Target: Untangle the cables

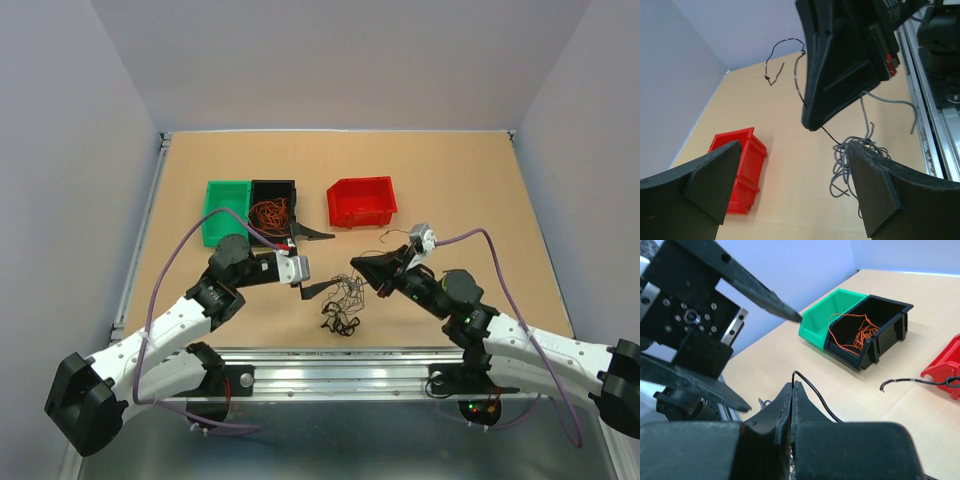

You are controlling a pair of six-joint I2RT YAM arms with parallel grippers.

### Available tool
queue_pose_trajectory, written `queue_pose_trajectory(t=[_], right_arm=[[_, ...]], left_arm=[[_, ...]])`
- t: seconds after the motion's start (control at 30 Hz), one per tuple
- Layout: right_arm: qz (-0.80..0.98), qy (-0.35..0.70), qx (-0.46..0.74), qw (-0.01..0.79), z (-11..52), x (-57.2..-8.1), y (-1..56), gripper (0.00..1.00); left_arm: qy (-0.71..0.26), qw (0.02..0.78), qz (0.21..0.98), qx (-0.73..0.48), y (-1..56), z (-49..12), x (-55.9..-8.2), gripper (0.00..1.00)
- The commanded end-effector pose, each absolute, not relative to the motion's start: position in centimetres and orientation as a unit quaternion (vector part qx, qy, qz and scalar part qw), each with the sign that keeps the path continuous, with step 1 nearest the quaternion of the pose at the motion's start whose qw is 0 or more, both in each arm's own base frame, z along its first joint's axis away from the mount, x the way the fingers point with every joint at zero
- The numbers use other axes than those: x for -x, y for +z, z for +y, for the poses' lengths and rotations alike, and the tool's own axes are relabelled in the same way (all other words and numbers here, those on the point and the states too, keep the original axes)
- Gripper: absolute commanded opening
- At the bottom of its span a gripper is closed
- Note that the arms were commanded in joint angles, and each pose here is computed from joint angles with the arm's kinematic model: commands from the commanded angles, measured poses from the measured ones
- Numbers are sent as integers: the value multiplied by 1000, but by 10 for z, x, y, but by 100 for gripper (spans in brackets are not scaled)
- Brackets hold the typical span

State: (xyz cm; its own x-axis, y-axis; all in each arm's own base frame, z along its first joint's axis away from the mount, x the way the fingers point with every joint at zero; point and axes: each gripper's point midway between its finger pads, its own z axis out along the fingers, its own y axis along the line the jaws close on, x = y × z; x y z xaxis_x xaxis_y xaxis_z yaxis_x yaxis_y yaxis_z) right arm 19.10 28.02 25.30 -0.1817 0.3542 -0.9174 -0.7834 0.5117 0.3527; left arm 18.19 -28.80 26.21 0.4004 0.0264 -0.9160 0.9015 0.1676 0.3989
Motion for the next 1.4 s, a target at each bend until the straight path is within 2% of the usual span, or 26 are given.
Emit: queue_pose_trajectory(t=[0.0,0.1,0.17,0.2,0.27,0.3,0.33,0.37,0.43,0.5,0.53,1.03,1.23,1.37], right_arm=[[573,477,148,650,277,-196,306,0],[570,480,151,650,277,-195,314,1],[570,481,153,648,278,-194,317,1],[568,481,152,650,278,-194,320,1],[569,480,151,651,278,-195,321,1],[568,479,150,652,278,-196,322,1],[567,480,151,652,278,-195,324,1],[566,479,151,654,278,-196,327,1],[571,471,152,655,278,-198,327,1],[566,468,146,662,275,-199,339,1],[570,459,141,666,272,-202,341,1],[493,398,13,773,174,-197,495,1],[477,384,-62,788,139,-198,522,0],[498,357,-126,781,112,-204,512,0]], left_arm=[[-353,624,376,-587,261,-294,-168,99],[-360,603,391,-595,249,-300,-173,99],[-365,589,399,-601,242,-302,-174,96],[-371,582,397,-606,242,-306,-174,91],[-376,566,402,-614,236,-308,-172,77],[-377,562,403,-616,237,-310,-174,66],[-378,556,408,-618,234,-311,-173,43],[-378,556,405,-619,238,-312,-174,34],[-376,554,412,-618,235,-313,-177,17],[-374,554,415,-618,234,-313,-179,8],[-372,553,418,-617,232,-314,-180,0],[-340,525,455,-634,192,-329,-199,0],[-317,524,469,-636,185,-334,-204,0],[-309,565,477,-598,217,-329,-210,0]])
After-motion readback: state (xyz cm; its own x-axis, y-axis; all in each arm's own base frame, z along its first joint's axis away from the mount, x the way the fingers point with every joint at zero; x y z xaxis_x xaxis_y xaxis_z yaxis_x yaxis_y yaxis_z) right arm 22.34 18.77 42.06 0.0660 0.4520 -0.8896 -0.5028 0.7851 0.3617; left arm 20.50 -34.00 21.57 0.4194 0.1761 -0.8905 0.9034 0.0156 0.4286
